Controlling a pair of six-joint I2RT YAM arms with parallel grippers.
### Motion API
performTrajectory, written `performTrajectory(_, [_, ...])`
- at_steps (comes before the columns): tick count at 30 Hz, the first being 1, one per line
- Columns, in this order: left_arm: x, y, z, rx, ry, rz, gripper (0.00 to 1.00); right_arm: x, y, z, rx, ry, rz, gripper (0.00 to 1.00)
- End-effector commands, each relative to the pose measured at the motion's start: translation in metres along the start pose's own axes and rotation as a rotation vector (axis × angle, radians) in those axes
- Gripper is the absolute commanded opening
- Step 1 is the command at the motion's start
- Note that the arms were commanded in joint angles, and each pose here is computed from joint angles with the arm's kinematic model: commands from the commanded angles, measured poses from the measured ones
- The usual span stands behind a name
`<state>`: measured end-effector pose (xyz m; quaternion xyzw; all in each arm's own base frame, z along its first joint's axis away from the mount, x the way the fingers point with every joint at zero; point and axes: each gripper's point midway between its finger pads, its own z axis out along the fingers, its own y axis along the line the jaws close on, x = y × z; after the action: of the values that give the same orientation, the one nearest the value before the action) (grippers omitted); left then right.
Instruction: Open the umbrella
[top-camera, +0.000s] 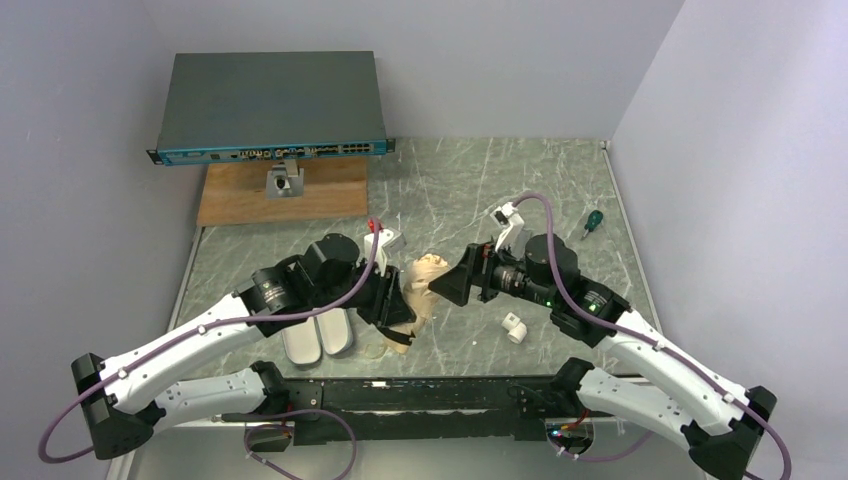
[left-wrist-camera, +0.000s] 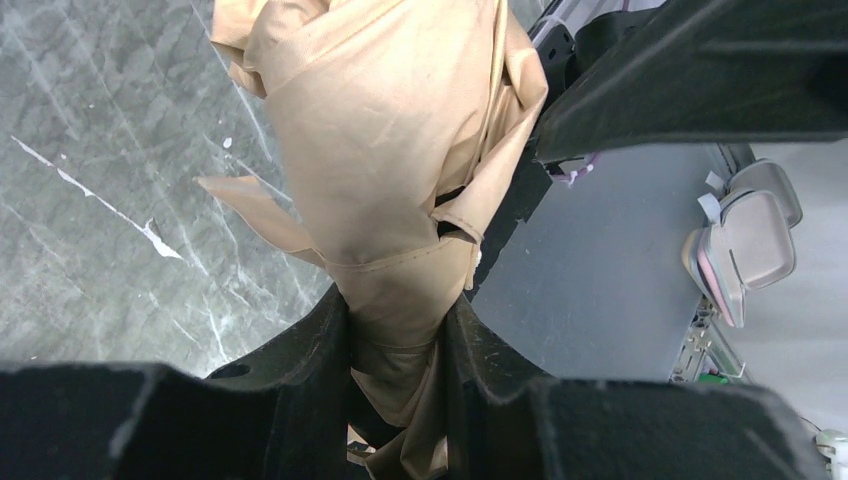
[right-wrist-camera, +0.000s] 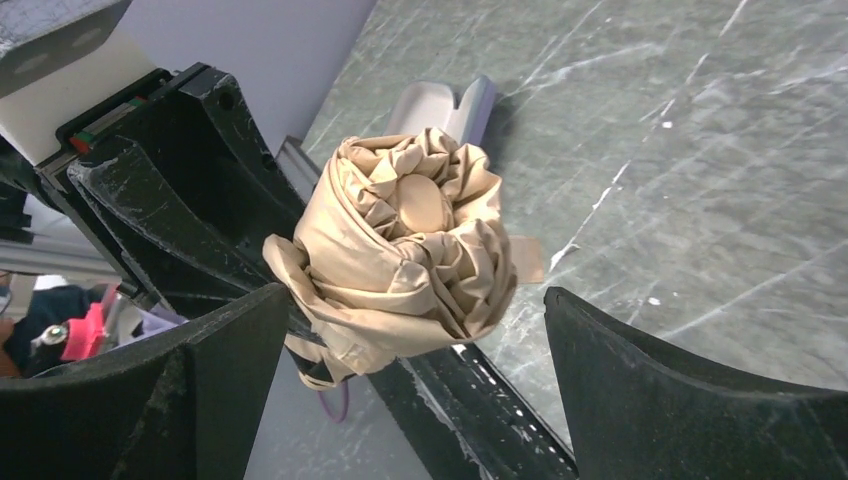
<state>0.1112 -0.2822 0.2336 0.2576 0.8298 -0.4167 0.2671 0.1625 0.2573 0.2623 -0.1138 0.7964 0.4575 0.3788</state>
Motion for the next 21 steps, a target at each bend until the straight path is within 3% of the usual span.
performTrajectory(1, [-0.037,-0.031,-0.005,0.113,-0.121,0.027,0.00,-0.009,0.025,0.009,-0.128,-0.028,0.044,1.00])
performTrajectory(9, [-0.035,-0.042,-0.005,0.182,-0.114,0.055,0.00,-0.009,0.023,0.027,-0.134,-0.026,0.077,0.99])
performTrajectory(16, [-0.028,-0.044,-0.004,0.201,-0.093,0.069,0.00,-0.018,0.018,0.037,-0.115,-0.074,0.096,0.90])
performTrajectory(17, [-0.027,-0.043,-0.004,0.198,-0.090,0.069,0.00,-0.018,0.018,0.038,-0.116,-0.075,0.099,0.82])
performTrajectory(18, [-0.027,-0.043,-0.004,0.197,-0.092,0.069,0.00,-0.019,0.018,0.039,-0.114,-0.075,0.103,0.68])
performTrajectory(19, [-0.026,-0.042,-0.005,0.192,-0.094,0.070,0.00,-0.018,0.018,0.040,-0.116,-0.071,0.103,0.48])
performTrajectory(21, [-0.027,-0.039,-0.006,0.172,-0.102,0.066,0.00,-0.015,0.017,0.042,-0.110,-0.055,0.102,0.16])
